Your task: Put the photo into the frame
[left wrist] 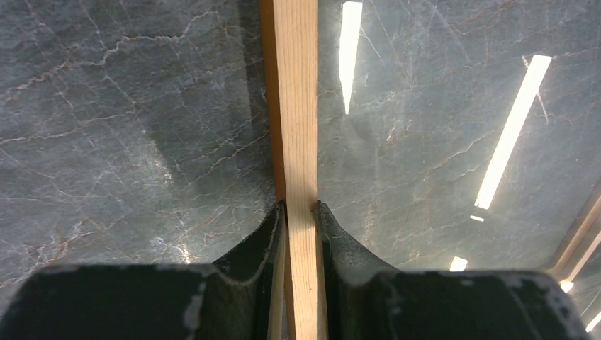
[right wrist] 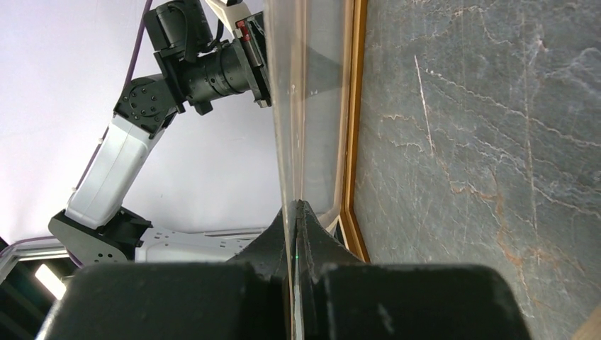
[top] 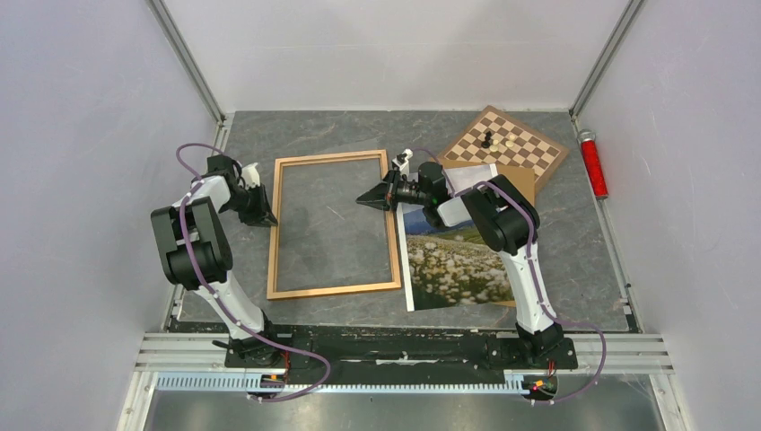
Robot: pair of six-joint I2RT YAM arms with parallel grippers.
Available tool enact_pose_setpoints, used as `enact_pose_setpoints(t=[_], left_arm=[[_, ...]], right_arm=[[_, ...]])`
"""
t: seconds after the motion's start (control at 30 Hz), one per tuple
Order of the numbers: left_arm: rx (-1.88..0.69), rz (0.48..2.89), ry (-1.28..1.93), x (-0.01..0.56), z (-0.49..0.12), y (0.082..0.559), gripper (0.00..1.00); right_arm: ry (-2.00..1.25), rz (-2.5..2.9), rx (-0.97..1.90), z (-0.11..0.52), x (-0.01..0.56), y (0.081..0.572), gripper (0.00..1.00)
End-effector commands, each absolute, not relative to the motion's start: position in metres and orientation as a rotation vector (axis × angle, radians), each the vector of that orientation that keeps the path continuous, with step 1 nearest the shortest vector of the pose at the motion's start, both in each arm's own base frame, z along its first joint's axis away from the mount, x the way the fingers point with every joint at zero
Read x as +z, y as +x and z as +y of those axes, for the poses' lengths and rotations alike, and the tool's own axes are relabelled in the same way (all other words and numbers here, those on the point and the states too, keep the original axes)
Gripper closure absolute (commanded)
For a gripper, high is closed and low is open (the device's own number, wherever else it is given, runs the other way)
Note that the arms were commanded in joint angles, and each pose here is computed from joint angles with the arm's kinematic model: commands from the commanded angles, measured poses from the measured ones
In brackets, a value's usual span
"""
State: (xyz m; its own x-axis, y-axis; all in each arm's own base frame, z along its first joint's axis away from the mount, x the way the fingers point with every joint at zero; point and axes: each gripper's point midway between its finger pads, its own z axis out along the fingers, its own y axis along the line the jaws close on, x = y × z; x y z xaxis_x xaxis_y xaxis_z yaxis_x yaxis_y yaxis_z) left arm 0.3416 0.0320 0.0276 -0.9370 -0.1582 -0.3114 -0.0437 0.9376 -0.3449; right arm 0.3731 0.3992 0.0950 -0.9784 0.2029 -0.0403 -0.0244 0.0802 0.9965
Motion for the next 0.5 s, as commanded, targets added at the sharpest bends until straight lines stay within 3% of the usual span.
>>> enact_pose_setpoints(t=[0.0,0.47], left_arm=[[-0.456,2.757,-0.147,0.0208,0.028,0.343,0.89],[-0.458,2.766,-0.142,0.0178,0.0275,0.341,0.89]], right_arm=[[0.113,2.133,2.045,0.4031,0.0999,0.3718,1.0],[0.04,2.131,2.025,0.41,0.0916,0.3739,1.0]])
